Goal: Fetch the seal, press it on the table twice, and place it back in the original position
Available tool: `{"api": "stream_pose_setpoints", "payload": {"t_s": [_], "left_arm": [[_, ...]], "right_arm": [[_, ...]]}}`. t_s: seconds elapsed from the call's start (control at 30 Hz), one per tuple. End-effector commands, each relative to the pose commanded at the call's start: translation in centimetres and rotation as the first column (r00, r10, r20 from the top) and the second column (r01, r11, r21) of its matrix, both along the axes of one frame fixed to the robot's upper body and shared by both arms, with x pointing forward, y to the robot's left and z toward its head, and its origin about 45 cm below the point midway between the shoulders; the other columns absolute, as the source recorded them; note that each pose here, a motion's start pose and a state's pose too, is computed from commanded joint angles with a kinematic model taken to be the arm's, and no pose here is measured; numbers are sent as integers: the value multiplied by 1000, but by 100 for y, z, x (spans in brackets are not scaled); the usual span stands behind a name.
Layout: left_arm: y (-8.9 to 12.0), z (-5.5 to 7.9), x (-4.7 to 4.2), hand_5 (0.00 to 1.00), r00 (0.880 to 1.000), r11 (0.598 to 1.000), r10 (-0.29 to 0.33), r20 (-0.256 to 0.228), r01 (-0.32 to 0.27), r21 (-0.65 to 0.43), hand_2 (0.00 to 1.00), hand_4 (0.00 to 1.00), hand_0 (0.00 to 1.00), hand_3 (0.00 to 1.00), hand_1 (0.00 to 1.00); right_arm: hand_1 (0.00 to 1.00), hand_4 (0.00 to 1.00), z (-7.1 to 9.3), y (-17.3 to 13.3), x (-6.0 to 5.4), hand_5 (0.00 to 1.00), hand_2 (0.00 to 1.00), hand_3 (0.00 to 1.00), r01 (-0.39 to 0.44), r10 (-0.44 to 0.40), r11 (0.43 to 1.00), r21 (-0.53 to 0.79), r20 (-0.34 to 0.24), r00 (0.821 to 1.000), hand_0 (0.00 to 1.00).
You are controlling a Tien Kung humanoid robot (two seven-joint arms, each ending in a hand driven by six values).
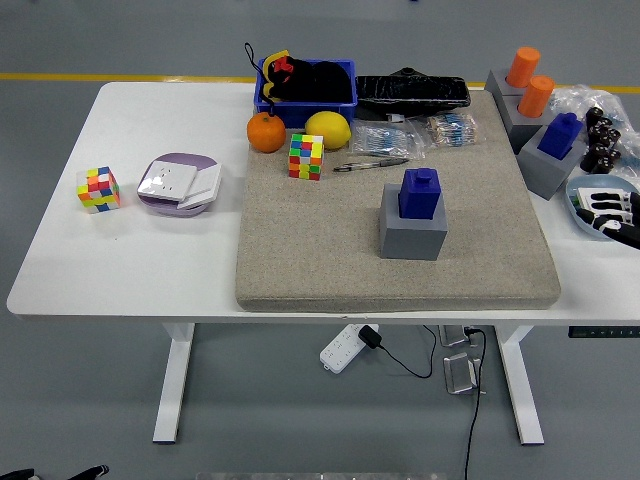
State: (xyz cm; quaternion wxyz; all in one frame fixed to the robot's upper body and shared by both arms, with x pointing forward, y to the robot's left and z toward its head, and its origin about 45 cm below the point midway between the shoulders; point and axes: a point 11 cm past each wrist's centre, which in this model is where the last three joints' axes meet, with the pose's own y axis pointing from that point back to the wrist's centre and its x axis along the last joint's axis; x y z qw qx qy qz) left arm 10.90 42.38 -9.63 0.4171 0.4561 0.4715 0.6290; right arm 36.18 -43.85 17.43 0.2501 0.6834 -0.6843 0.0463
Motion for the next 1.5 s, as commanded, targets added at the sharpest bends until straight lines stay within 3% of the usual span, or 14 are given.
{"api": "stream_pose_setpoints", "payload": {"t_s": [0.57, 1.5], "left_arm": [[-7, 11, 51, 417, 1000, 1000, -2, 8, 2, -1, 760, 671, 813, 797, 783], [56, 27, 25, 418, 1000, 1000, -4, -3, 4, 12, 758, 669, 812, 797, 783]], "right_arm": [[735, 914, 27, 13, 10, 428, 756, 723, -7, 7, 1000, -11, 3, 1000, 775], [728, 895, -5, 71, 18, 411, 757, 721, -30, 29, 999, -22, -15, 999, 773]]}}
